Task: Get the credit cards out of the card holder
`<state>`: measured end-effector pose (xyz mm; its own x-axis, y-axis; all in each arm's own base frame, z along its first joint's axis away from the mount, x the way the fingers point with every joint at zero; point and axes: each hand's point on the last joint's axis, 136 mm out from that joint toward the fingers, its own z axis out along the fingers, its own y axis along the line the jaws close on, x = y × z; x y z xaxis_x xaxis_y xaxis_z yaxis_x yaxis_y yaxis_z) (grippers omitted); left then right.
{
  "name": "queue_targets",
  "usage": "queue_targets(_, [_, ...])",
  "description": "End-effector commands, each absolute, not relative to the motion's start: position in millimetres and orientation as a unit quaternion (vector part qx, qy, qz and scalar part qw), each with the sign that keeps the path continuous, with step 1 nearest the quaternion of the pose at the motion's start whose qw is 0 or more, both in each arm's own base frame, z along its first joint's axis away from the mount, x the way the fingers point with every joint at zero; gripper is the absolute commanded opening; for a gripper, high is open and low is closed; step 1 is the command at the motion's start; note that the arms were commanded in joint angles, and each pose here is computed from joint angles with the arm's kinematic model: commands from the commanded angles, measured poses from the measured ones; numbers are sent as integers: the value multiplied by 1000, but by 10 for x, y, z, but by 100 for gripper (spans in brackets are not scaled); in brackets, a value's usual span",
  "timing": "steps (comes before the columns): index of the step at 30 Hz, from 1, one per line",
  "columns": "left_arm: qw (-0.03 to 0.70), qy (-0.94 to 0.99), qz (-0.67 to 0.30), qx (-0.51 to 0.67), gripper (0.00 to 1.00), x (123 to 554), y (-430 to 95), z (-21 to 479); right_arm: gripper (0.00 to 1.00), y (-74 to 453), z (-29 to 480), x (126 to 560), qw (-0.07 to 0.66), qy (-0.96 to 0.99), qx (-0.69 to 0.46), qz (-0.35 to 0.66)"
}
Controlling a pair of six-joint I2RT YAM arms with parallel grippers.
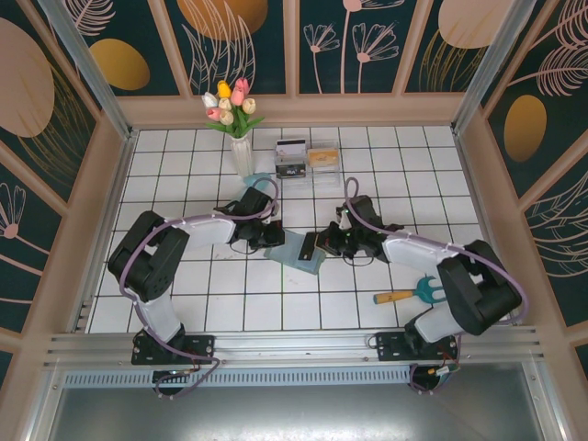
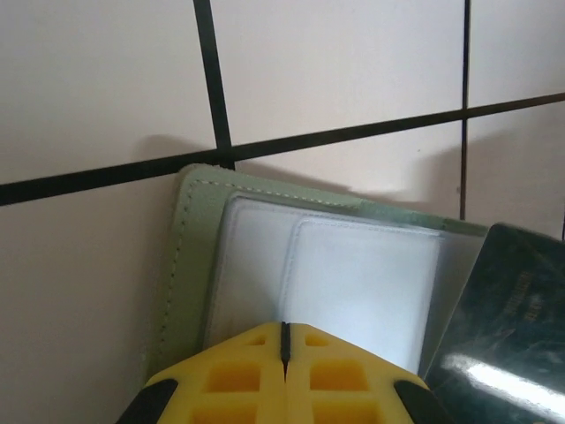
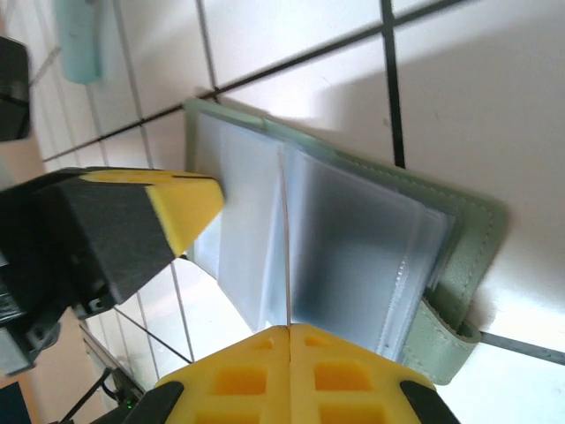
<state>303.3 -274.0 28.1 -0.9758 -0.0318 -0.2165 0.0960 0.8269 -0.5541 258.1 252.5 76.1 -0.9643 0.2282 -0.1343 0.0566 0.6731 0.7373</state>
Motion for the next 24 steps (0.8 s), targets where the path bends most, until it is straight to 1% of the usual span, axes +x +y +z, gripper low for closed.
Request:
queue_targets(1, [155,927,-340,17,13,3274,-2845,787,4,2477,983,2655,143,891,51,428])
queue_targets(2, [167,918,-359,16,16,3308,-2865,938,4,2463,1023,2671,148,888,47,432])
queue_targets(3, [171,911,-375,17,22,3324,-2888,1027,4,2445,1067,2688,154,886,43,436])
queue_targets(6, [172,894,-414,17,33,3344,-2939,1170,4,2422,1214,2738,173,874,31,453])
queue_targets(8, [172,882,-438,18,45,3345,-2962,1249,4,2417,1338,2785,188,864,21,466])
queue_targets(11, [168,856,-489,26,64,3300,-3007,1404,4,2460,1544,2850,208,843,0,496])
queue_targets(13, [168,824,-539,43,77,3258,-3058,1610,4,2498,1656,2890,214,829,-16,516])
queue_targets(14, [170,813,-555,47,81,3250,-3068,1692,4,2513,1695,2901,213,824,-22,524])
queue_targets(16, [174,799,-574,56,86,3247,-3074,1822,4,2530,1772,2934,216,813,-33,540])
queue_targets(19, [168,793,-582,60,88,3256,-3098,1872,4,2546,1896,2985,217,795,-40,565])
queue_targets(24, [152,767,-620,65,87,3263,-3177,1964,4,2604,2049,3011,210,770,-52,600])
